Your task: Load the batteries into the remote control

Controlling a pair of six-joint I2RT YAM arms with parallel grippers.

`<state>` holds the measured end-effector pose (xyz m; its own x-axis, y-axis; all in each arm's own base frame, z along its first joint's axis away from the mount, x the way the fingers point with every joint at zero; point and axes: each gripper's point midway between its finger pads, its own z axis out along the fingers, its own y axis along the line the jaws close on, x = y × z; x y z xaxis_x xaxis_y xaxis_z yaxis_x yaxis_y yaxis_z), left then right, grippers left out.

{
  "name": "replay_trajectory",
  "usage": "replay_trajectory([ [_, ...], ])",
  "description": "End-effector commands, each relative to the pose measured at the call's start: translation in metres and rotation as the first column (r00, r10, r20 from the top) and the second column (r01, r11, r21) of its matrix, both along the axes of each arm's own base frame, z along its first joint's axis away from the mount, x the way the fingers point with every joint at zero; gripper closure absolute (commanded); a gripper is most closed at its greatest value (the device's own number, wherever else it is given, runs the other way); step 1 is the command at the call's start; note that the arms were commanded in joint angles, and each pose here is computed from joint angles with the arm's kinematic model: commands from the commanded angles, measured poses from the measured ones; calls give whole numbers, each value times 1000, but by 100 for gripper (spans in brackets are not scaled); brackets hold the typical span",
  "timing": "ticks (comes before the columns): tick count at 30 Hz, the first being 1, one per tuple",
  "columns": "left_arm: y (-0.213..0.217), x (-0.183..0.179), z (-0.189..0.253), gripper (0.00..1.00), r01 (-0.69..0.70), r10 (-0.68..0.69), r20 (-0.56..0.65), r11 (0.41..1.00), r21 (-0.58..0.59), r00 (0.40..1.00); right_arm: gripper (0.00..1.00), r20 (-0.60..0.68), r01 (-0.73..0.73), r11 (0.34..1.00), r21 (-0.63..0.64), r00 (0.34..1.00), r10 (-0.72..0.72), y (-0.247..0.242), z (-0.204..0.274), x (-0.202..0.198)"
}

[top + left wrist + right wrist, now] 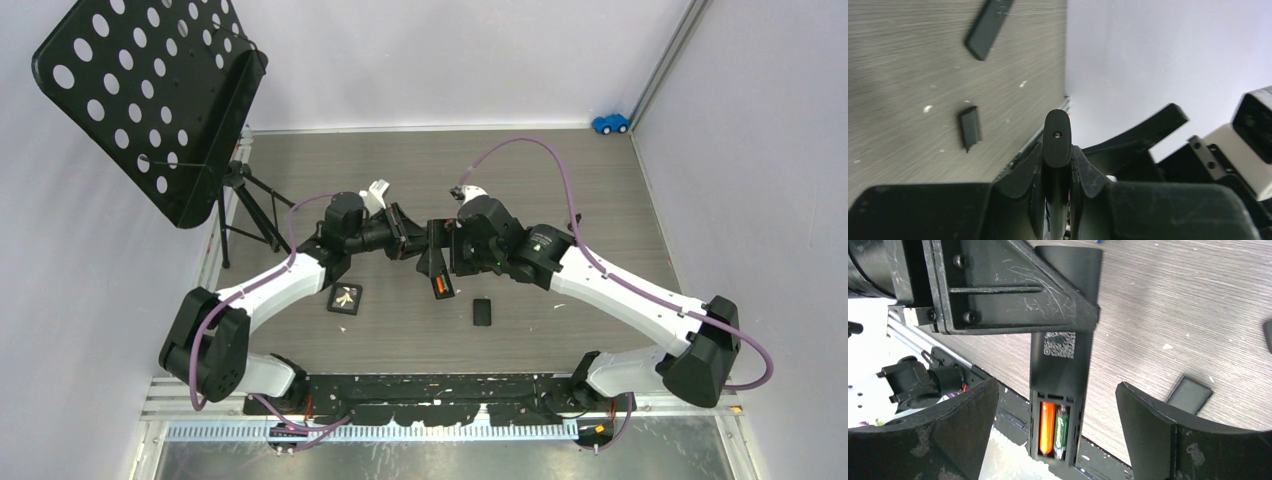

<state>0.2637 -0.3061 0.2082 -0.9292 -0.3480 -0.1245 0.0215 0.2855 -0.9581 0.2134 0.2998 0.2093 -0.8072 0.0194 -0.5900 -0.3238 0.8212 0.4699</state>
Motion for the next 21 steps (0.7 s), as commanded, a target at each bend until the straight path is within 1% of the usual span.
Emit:
replay_trajectory([
  [1,13,11,-4,100,-56,43,101,989,136,994,9,72,165,985,39,983,-168,-24,16,15],
  [4,23,15,-16,100,-93,70,121,976,197,990,13,80,287,958,-31,956,-283,-54,0,18],
  [7,30,17,-23,100,-122,91,141,966,229,986,24,52,383,914,-134,924,-379,-82,-32,19],
  [10,34,18,-26,100,-146,110,156,959,242,982,39,-32,449,863,-233,883,-468,-99,-68,21],
  [13,38,19,-26,100,-166,123,171,951,259,977,49,-117,507,834,-218,835,-538,-97,-88,27],
  [17,44,20,-25,100,-189,136,195,940,282,971,50,-209,610,775,-166,746,-632,-93,-108,40],
  [21,46,22,-21,100,-203,141,224,937,286,964,52,-277,679,704,-206,650,-708,-94,-132,42],
])
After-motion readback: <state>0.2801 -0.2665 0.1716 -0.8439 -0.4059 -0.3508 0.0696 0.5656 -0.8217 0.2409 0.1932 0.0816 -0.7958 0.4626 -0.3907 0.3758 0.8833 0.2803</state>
